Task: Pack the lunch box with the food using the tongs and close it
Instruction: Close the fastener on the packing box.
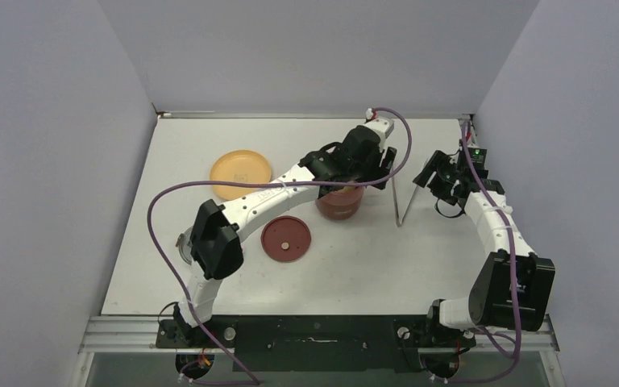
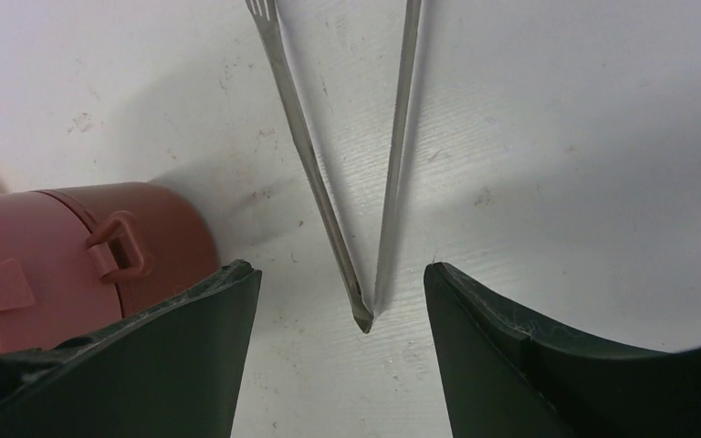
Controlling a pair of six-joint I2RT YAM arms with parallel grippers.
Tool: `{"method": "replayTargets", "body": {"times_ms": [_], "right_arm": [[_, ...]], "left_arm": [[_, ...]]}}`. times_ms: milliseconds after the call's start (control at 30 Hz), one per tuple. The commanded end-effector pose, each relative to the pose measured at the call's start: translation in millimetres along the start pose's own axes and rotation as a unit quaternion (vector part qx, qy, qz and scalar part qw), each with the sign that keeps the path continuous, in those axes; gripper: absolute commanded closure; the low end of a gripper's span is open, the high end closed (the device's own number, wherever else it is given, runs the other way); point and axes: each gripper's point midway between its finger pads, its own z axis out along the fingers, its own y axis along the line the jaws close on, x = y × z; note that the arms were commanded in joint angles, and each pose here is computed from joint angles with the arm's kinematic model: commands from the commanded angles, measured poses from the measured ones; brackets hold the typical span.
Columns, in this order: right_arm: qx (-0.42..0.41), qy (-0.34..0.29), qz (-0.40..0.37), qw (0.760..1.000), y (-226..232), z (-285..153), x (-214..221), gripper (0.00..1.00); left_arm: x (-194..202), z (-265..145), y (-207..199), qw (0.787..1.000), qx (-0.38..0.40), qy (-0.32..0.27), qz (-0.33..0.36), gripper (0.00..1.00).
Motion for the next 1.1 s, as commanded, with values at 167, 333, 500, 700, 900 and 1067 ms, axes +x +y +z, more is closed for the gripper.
{"method": "replayTargets", "body": {"times_ms": [167, 333, 500, 700, 900, 1067], "right_arm": [[-0.028, -0.026, -0.005, 0.999, -5, -10, -10, 0.33], [-0.03, -0.03, -0.002, 0.999, -5, -13, -12, 0.34], [-0.026, -0.028, -0.003, 0.999, -8, -13, -10, 0.34], [-0.028, -0.026, -0.002, 0.999, -8, -14, -8, 0.34], [-0.041, -0.015, -0.006, 0.999, -5, -12, -2, 0.34], [-0.076, 0.016, -0.01, 0.997, 7, -7, 17, 0.35]], "left_arm": [[1, 12, 25, 0.992, -0.117, 0.008, 0.037, 0.41], [11, 23, 25, 0.993, -0.108, 0.019, 0.035, 0.49], [24, 30, 23, 0.994, -0.091, 0.038, 0.04, 0.71], [36, 14, 26, 0.993, -0.079, 0.058, 0.06, 0.87], [63, -8, 30, 0.99, -0.051, 0.092, 0.09, 0.93], [77, -33, 36, 0.985, -0.034, 0.114, 0.123, 0.95]]}}
